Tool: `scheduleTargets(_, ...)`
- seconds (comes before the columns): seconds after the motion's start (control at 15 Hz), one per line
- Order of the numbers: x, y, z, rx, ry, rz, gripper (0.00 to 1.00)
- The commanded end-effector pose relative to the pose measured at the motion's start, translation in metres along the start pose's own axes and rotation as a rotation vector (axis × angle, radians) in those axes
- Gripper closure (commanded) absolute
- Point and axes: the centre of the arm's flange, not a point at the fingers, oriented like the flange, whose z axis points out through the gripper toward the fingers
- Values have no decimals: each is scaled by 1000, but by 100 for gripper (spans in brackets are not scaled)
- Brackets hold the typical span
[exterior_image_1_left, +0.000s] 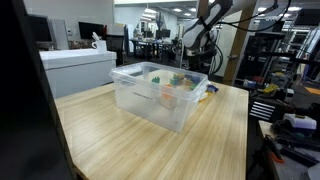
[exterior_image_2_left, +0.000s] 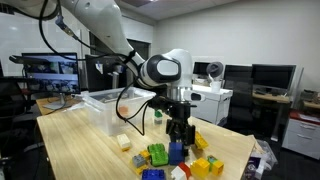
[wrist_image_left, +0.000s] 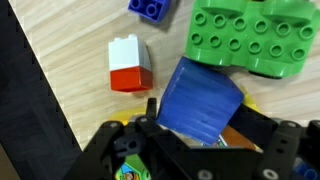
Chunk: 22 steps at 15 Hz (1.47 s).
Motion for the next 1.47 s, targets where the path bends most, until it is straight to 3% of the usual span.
scheduleTargets(0.0, -23, -4, -39, 15, 27, 4, 52)
scheduleTargets(0.07, -23, -7, -58, 31, 51, -2, 57)
scheduleTargets(0.4, -44, -48, -184, 163, 245, -80, 57)
scheduleTargets(0.67, -104, -106, -250, 282, 309, -243, 57)
scheduleTargets(0.93, -173, -154, -246, 324, 208, -450, 57)
scheduleTargets(1.2, -196, -173, -220, 295, 170, -533, 57)
scheduleTargets(1.27, -198, -175, -217, 292, 164, -544, 8)
scheduleTargets(1.4, -196, -173, -214, 294, 155, -546, 2)
